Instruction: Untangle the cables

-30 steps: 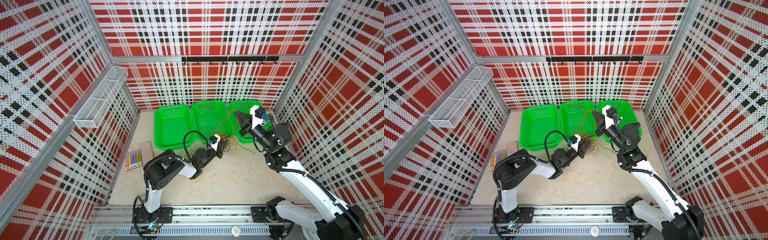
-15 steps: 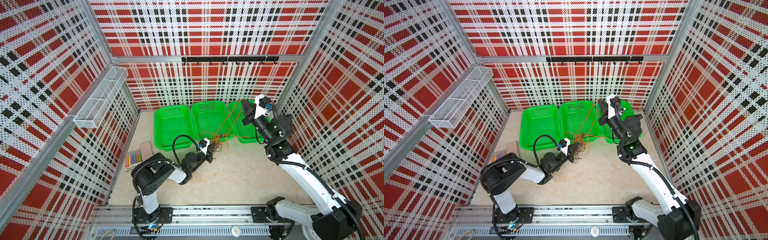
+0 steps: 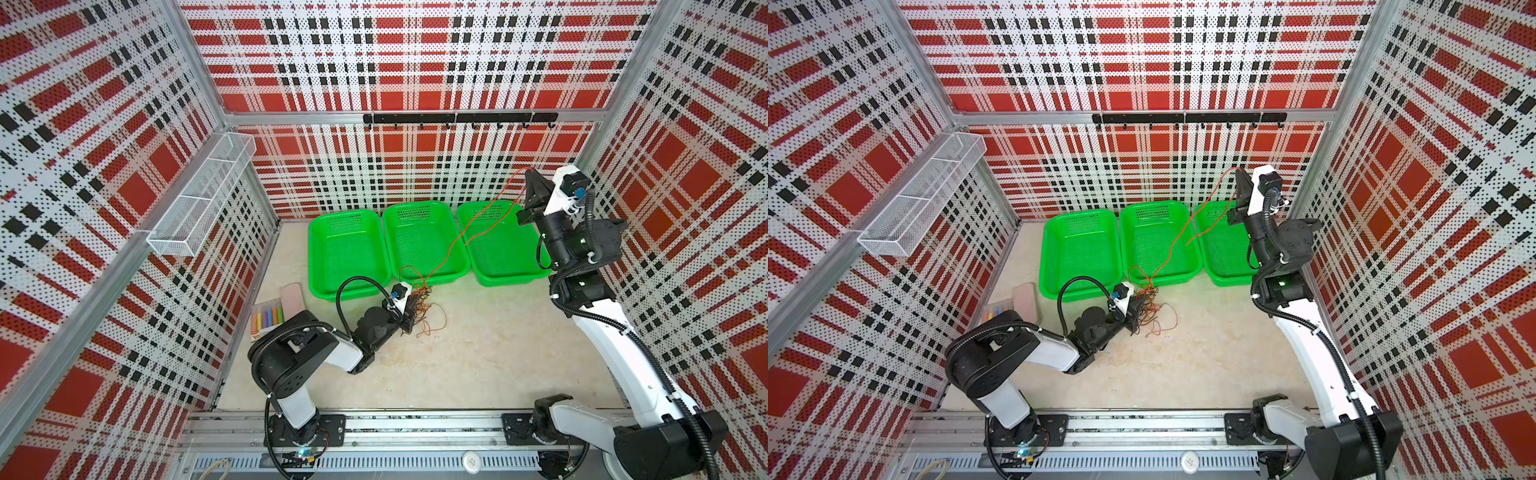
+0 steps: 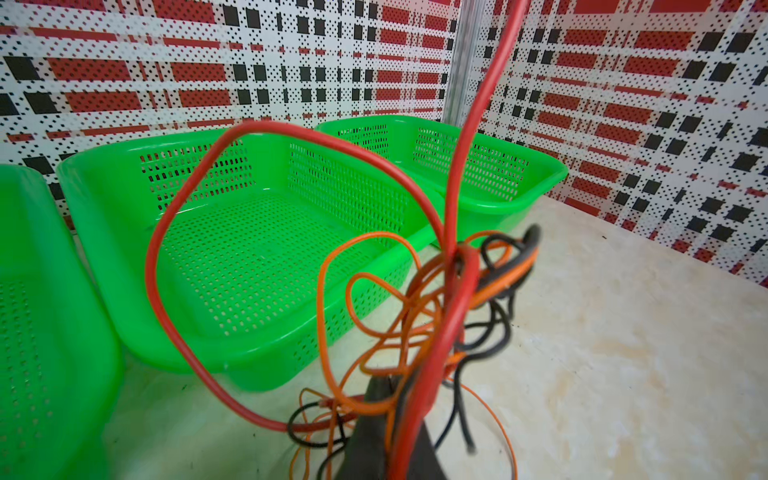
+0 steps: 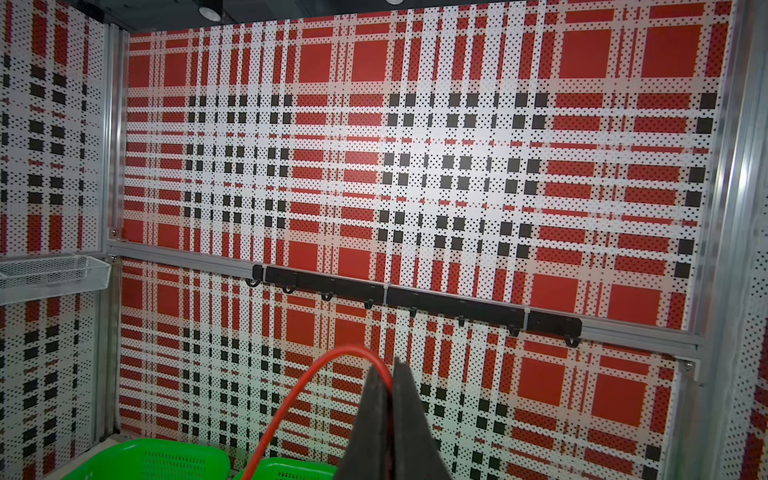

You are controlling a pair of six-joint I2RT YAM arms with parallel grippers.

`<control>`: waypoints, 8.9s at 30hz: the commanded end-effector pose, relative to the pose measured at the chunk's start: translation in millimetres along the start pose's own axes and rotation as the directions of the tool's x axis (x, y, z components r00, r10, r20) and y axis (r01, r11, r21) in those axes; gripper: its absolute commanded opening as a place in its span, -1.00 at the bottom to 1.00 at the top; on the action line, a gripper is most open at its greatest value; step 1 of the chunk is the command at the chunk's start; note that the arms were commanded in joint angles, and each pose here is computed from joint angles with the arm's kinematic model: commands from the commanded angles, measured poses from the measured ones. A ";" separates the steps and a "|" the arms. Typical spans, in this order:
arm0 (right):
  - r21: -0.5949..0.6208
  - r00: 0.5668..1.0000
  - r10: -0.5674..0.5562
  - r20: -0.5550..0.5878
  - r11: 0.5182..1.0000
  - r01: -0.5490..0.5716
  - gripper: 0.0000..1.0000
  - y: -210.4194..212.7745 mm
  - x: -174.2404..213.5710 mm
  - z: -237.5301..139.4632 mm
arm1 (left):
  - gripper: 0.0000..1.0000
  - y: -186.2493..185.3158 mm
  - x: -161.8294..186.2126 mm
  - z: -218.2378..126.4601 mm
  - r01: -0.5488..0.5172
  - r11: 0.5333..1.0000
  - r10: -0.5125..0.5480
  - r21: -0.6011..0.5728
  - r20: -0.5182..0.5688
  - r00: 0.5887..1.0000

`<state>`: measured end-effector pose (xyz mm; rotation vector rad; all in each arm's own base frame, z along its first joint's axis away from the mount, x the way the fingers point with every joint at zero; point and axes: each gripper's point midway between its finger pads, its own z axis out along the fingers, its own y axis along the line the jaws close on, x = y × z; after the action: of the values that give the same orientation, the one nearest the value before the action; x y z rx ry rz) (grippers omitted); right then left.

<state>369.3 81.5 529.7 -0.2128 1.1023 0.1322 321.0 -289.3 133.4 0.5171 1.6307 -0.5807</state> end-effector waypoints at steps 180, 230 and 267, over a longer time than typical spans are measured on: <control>-0.039 0.659 0.269 -0.702 0.910 -0.413 -1.00 106.9 203.4 -82.1 | -1.00 -62.8 -4.6 -21.6 -0.179 0.984 0.179 0.013 -0.004 0.984; -0.427 0.920 0.102 -0.379 0.863 -0.271 -1.00 140.2 54.0 -13.3 | 0.33 -54.4 -4.0 -20.7 -0.181 0.982 0.182 0.060 -0.002 0.983; -0.597 0.945 0.170 -0.281 0.740 -0.311 -1.00 163.6 -9.6 -40.4 | -0.46 -30.4 -157.0 45.0 -0.052 0.999 0.046 0.011 0.303 0.952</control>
<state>312.6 235.5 489.1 -0.6850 1.3380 0.7704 354.7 -336.4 283.5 0.4365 1.3338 -0.5651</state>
